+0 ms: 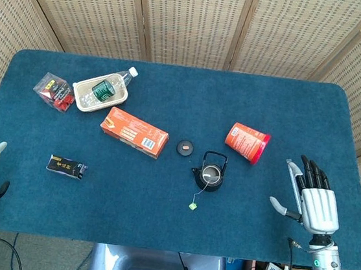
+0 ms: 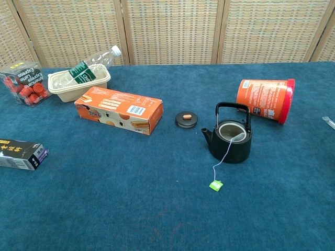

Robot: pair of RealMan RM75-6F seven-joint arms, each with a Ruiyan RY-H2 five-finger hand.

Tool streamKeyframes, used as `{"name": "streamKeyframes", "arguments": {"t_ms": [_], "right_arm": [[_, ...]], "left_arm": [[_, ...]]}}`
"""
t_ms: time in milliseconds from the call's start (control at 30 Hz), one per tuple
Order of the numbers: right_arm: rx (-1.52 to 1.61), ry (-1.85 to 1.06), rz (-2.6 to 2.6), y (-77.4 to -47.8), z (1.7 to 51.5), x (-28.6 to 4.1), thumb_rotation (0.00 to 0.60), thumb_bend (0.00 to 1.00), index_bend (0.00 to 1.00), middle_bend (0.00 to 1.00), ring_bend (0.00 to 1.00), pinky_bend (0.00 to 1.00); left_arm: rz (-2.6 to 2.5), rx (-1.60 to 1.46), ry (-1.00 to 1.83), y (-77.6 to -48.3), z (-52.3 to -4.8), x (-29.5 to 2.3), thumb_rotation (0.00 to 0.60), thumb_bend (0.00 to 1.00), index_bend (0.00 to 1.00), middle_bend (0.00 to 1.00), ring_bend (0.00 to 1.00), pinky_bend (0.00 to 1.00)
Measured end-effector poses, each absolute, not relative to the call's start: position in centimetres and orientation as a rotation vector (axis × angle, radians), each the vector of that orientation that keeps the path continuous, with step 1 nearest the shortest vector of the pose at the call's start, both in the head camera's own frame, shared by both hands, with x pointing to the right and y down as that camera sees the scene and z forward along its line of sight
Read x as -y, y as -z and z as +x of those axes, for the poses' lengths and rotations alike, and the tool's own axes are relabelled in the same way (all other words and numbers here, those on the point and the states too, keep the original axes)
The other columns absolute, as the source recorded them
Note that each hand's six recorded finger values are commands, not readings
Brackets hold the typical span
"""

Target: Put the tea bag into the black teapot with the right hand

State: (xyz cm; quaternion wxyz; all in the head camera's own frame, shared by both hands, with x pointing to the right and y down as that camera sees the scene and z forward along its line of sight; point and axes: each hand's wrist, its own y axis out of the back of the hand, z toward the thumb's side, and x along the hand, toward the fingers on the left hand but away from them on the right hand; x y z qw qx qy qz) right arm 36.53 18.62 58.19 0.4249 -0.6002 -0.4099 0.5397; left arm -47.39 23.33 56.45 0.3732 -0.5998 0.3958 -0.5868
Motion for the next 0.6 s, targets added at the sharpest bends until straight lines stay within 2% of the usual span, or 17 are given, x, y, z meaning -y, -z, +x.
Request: {"name": "streamKeyframes", "arguments": {"t_ms": [167, 600], "right_arm": [[1.020, -1.371, -1.481, -58.3, 36.9, -19.5, 0.000, 0.22, 0.05, 0.06, 0.00, 0.16], [1.030, -1.435, -1.472, -58.6, 38.0, -20.8, 0.000, 0.21, 0.05, 0.07, 0.00, 0.16]], "left_arm": [[-1.551, -1.002, 1.503, -56.5, -47.1, -23.8, 0.600, 0.36, 0.00, 0.00, 0.00, 0.00], [-1.551, -0.971, 1.471, -56.6, -46.4, -23.9, 0.600, 0.36, 0.00, 0.00, 0.00, 0.00]]}}
